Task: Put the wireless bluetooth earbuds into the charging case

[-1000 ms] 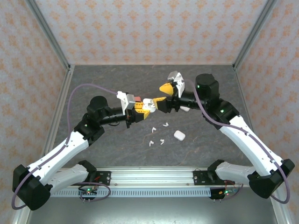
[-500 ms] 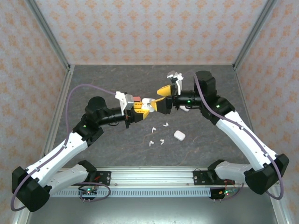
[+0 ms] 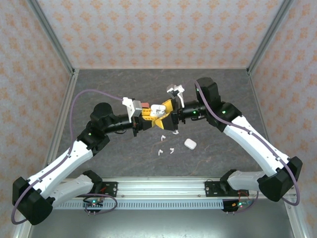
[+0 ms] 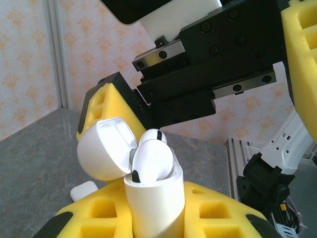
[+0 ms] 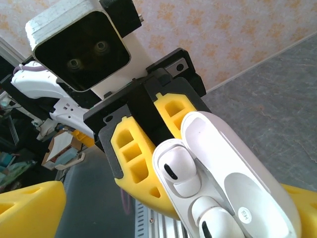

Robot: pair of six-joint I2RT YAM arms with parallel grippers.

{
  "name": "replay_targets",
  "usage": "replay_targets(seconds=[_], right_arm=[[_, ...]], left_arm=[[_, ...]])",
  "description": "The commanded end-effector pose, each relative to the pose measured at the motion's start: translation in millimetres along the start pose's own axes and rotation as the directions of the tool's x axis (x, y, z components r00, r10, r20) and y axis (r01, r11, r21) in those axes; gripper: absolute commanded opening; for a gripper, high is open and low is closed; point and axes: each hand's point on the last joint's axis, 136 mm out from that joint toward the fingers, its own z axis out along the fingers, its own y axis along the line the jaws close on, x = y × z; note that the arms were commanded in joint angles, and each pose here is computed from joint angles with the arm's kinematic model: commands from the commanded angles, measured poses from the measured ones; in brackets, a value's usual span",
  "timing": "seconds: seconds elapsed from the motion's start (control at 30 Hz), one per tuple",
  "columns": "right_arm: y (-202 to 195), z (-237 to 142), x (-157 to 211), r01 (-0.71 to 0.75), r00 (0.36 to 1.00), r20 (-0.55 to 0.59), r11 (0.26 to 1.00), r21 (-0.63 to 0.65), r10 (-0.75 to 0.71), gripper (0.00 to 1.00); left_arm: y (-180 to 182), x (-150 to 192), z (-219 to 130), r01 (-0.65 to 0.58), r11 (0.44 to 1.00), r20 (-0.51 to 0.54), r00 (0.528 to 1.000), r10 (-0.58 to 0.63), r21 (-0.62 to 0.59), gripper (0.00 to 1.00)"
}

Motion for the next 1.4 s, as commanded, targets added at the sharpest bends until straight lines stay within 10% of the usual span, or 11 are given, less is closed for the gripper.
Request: replay_targets(seconds=[0.0,0.37,0.63,1.03,1.37], right_arm=[[20.8,-9.5,-11.4,0.106,0.994,0.027,0.994,-0.015,-0.105,0.99],[17.1,-19.8,-9.7,0.125,0.991,0.047,0.989,0.084,-0.129,0.99],[-56.0,-58.1,-32.6,-0.029,0.976,0.2,0.862,0.506,-0.084,0.99],[-154.8,-102.6,7.8,-0.477,0.841,0.524,0.644,0.598,0.136,0.99],[-183.6,-104.4,43.8,-0.541,0.829,0.516,0.541,0.645,0.213,0.99]], left_arm=[[-1.5,-6.6,-1.6,-0.018,1.0,0.016,1.0,0.018,-0.012,0.03],[0.0,-4.8,-1.8,-0.017,1.0,0.008,1.0,0.017,-0.021,0.03],[27.4,11.5,-5.2,0.042,0.983,-0.044,0.998,-0.05,-0.181,0.04],[109.2,100.6,-29.9,0.189,0.786,-0.121,0.941,-0.316,-0.588,0.05],[158.6,183.3,-37.3,0.442,0.579,-0.075,0.748,-0.659,-0.685,0.05]])
